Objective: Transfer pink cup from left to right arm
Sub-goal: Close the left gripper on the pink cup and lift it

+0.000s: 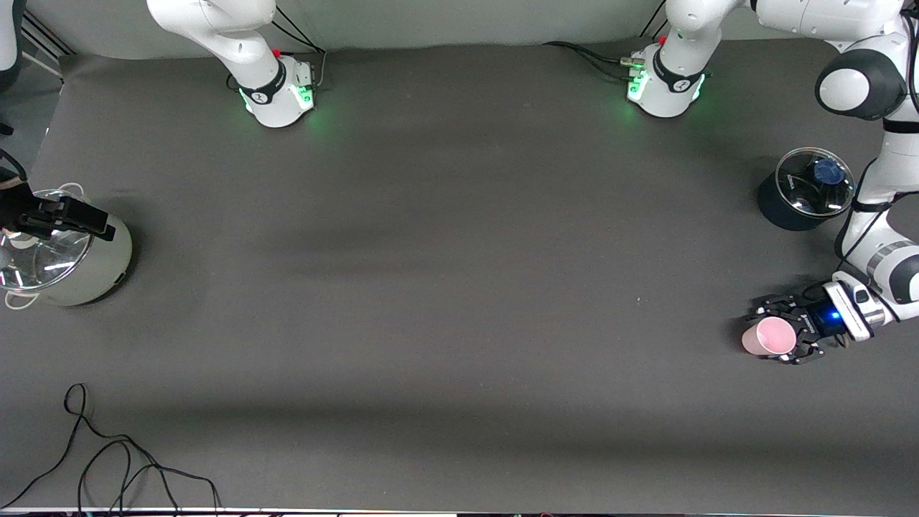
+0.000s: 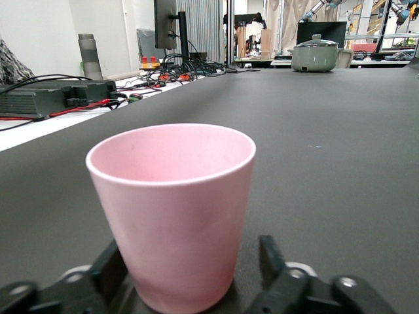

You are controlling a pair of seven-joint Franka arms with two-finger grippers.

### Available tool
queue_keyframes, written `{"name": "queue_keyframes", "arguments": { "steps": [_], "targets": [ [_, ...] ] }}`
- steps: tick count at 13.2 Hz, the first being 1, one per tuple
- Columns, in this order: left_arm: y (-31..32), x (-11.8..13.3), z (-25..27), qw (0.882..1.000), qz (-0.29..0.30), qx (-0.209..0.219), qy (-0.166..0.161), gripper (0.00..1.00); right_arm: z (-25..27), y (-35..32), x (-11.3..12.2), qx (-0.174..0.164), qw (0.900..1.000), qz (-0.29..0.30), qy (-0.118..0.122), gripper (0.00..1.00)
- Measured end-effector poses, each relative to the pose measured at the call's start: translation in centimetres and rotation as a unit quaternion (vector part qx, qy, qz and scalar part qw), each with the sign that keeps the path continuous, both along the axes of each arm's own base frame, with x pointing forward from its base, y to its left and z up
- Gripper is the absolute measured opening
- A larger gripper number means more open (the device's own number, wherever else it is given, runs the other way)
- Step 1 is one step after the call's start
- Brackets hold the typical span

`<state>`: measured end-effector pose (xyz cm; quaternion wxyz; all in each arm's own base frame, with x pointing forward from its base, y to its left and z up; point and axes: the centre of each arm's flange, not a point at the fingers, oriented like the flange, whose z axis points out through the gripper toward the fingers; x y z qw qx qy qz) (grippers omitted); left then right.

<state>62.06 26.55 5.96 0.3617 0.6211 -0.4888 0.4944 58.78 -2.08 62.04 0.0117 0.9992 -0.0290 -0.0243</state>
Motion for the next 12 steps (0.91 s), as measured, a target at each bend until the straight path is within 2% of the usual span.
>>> {"name": "queue_keyframes", "arguments": {
  "steps": [1,2,7,12],
  "targets": [
    [-0.2,0.1,0.0,1.0,0.0,0.0,-0.001,0.68,0.0,0.0,0.0,0.0,1.0,0.0,0.0,1.0],
    [-0.2,0.2,0.0,1.0,0.001,0.0,-0.002,0.66,0.0,0.0,0.0,0.0,1.0,0.0,0.0,1.0],
    [0.2,0.7,1.0,1.0,0.007,0.004,-0.001,0.66,0.0,0.0,0.0,0.0,1.0,0.0,0.001,1.0],
    [-0.8,3.7,7.7,0.999,0.016,0.006,0.048,0.66,0.0,0.0,0.0,0.0,1.0,0.0,0.001,1.0]
  ]
}}
